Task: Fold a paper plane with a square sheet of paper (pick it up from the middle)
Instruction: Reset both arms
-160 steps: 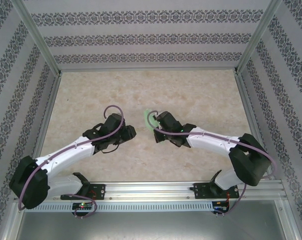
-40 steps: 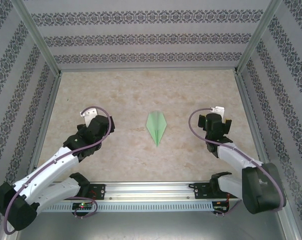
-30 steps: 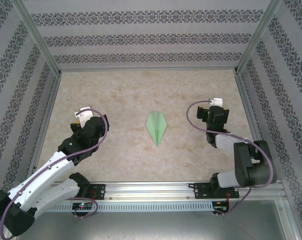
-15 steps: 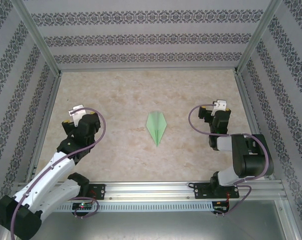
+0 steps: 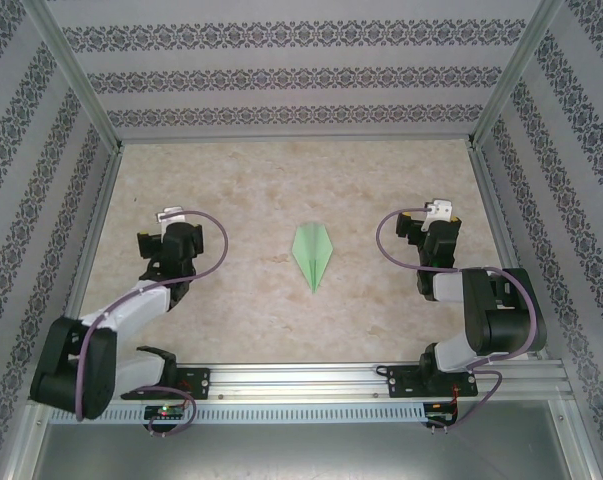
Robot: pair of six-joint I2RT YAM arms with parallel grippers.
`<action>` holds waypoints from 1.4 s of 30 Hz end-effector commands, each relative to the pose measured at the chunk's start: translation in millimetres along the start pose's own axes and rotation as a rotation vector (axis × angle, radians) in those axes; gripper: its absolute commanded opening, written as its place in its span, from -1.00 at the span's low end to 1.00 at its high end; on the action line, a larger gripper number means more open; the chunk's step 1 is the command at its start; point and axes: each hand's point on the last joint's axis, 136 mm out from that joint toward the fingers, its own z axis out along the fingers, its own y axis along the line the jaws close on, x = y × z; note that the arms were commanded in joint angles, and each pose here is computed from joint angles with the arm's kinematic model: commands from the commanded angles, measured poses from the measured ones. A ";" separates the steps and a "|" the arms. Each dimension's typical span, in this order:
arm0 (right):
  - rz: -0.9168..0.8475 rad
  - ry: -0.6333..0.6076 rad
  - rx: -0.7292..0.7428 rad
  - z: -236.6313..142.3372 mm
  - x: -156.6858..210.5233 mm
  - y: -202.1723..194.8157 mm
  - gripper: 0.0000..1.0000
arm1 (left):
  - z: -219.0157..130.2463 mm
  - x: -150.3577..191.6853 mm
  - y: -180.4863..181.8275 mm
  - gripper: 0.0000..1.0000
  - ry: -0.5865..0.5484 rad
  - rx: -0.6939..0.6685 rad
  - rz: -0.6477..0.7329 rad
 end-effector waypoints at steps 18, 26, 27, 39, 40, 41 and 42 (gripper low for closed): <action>0.012 -0.063 -0.022 0.3 -20.4 5.2 0.96 | 39.2 -22.4 -45.2 1.00 -0.174 0.233 -0.013; 0.012 -0.061 -0.023 0.4 -19.6 5.8 0.96 | 37.7 -10.0 -56.8 1.00 -0.187 0.344 -0.009; 0.012 -0.063 -0.024 0.4 -20.2 5.7 0.96 | 40.4 -12.0 -54.4 1.00 -0.205 0.338 -0.024; 0.012 -0.062 -0.022 0.5 -20.2 5.5 0.97 | 44.5 -11.3 -48.9 1.00 -0.180 0.339 -0.049; 0.011 -0.062 -0.023 0.3 -20.1 5.6 0.96 | 44.4 -11.2 -49.3 1.00 -0.178 0.340 -0.048; 0.012 -0.063 -0.022 0.4 -20.4 5.4 0.96 | 44.4 -10.9 -49.3 1.00 -0.179 0.340 -0.047; 0.012 -0.063 -0.022 0.3 -20.5 5.5 0.96 | 43.8 -11.8 -51.8 1.00 -0.180 0.354 -0.042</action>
